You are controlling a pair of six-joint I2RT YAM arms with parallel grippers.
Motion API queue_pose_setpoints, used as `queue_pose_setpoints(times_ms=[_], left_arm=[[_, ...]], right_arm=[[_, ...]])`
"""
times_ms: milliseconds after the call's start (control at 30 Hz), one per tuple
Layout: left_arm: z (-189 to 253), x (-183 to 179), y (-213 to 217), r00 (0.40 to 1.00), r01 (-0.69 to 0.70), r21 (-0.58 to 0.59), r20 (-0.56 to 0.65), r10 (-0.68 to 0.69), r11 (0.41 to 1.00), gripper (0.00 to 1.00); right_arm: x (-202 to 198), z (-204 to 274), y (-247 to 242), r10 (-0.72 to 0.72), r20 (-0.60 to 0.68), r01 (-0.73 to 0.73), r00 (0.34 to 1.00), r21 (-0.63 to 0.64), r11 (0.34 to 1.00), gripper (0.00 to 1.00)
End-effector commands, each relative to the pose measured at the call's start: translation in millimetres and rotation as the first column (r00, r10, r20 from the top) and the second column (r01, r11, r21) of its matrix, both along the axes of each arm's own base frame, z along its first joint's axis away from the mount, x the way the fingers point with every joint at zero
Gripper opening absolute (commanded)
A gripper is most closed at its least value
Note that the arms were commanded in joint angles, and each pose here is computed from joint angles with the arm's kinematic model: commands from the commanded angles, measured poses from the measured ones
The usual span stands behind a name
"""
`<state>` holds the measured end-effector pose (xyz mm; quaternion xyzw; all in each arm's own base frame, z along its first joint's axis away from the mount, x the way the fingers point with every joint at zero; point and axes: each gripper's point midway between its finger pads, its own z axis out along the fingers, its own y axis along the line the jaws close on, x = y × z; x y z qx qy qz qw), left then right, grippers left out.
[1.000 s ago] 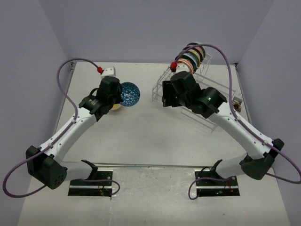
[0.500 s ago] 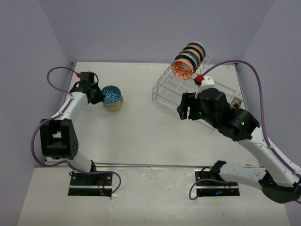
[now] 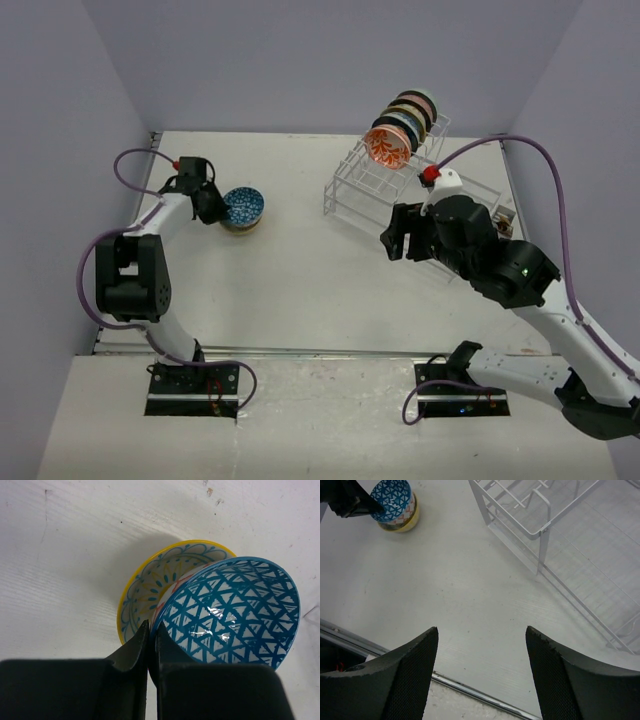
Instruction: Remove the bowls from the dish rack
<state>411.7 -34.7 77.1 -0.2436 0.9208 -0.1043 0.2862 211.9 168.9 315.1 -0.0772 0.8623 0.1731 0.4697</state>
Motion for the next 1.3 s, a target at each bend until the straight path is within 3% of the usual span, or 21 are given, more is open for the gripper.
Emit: queue_pose_setpoints(times_ms=[0,133,233,367,600,767,900,967,1000,1133,1267], left_arm=[[21,18,2,0.995,-0.018,-0.025,0.094,0.020,1.000,0.05],[17,15,16,0.994,-0.052,-0.029,0.095,0.054,0.998,0.09],[19,16,17,0.992,-0.056,-0.034,0.107,0.060,0.998,0.18],[17,17,17,0.993,-0.054,-0.046,0.101,0.059,0.997,0.20],[35,9,16,0.989,-0.051,-0.048,0.139,0.058,0.998,0.38],[44,-9,16,0.986,-0.054,-0.050,0.154,0.061,0.997,0.45],[71,-28,17,0.976,-0.048,-0.031,0.209,0.054,0.998,0.59],[88,-38,16,0.971,-0.027,-0.019,0.238,0.031,0.999,0.80],[113,-45,14,0.952,0.016,0.009,0.306,-0.018,1.000,0.98],[171,-79,-29,0.886,0.196,0.080,0.413,-0.211,0.977,1.00],[189,-113,-32,0.865,0.192,0.183,0.433,-0.255,0.964,1.00]], right_arm=[[3,3,4,0.012,0.020,-0.012,1.000,0.010,1.000,0.72],[4,1,9,0.032,0.016,-0.033,0.999,0.013,0.999,0.72],[5,0,10,0.034,0.012,-0.034,0.999,0.011,0.999,0.72],[5,-1,13,0.038,0.009,-0.039,0.999,0.012,0.999,0.72],[8,-1,12,0.031,0.011,-0.031,0.999,0.004,1.000,0.72],[22,4,15,0.015,0.022,-0.015,1.000,-0.028,1.000,0.72],[48,10,13,-0.013,0.064,0.022,0.998,-0.132,0.991,0.72],[65,25,4,-0.063,0.114,0.082,0.991,-0.167,0.982,0.76],[72,26,2,-0.053,0.128,0.080,0.990,-0.216,0.973,0.77],[114,21,-12,-0.112,0.168,0.173,0.979,-0.407,0.897,0.79],[154,37,-39,-0.181,0.260,0.302,0.948,-0.568,0.766,0.88]])
